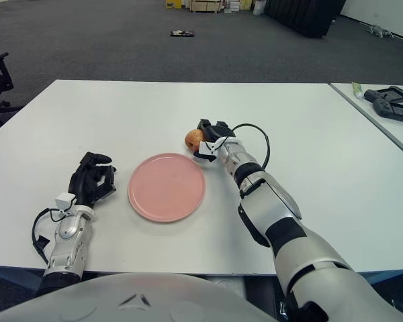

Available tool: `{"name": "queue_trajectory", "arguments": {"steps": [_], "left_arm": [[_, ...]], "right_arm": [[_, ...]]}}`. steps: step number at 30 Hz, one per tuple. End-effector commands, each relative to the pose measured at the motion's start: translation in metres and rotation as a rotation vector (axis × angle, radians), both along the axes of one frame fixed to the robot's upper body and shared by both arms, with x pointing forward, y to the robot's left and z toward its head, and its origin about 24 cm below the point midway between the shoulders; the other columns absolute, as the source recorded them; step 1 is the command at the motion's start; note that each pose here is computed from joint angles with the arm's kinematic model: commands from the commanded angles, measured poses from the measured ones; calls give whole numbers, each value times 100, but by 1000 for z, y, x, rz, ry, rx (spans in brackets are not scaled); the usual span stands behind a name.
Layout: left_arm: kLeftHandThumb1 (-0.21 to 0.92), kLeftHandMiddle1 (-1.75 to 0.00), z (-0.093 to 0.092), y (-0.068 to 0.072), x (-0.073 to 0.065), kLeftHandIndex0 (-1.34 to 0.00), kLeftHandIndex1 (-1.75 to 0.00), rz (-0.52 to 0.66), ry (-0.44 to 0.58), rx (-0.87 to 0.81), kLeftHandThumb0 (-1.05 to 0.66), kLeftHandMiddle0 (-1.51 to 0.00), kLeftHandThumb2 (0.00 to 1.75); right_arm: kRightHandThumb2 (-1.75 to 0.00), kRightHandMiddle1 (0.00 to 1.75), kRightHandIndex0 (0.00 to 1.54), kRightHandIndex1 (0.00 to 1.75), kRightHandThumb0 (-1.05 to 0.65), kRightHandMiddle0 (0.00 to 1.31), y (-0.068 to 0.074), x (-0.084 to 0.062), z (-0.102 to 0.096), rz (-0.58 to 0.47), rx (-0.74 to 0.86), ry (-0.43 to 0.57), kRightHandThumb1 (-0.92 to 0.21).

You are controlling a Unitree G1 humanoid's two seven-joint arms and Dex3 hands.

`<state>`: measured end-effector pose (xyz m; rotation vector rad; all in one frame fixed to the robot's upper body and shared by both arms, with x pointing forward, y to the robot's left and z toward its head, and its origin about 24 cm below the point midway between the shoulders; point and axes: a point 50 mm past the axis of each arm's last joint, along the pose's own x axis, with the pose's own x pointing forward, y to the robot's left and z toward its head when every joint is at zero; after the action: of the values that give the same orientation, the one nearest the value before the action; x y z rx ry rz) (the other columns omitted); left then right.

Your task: Put the apple into the plate.

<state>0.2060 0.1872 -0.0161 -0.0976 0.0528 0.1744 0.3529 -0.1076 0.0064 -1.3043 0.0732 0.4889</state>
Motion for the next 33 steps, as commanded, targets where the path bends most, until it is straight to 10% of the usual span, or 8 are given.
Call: {"name": "queue_trajectory", "arguments": {"steps": [1,14,33], "left_arm": [[50,-175,-17,2,-12,-47,-175,17,108,-11,-42,-84,110],[51,-175,-19,3,-12,-46,-175,17,114,-19,-42,-82,108],[52,-175,-20,4,-10,-45,-175,22,132,-15,-41,-81,107]], "right_arm": [[-110,174,58,141,-8,46,-7,-14,-21,-8,-36,69,-41],[-160,175,86,166,-1,57,-7,-13,-17,-37,-38,-52,-5],[-167,175,84,174,-1,60,-4,-7,-8,-118,48,-121,-2]]}}
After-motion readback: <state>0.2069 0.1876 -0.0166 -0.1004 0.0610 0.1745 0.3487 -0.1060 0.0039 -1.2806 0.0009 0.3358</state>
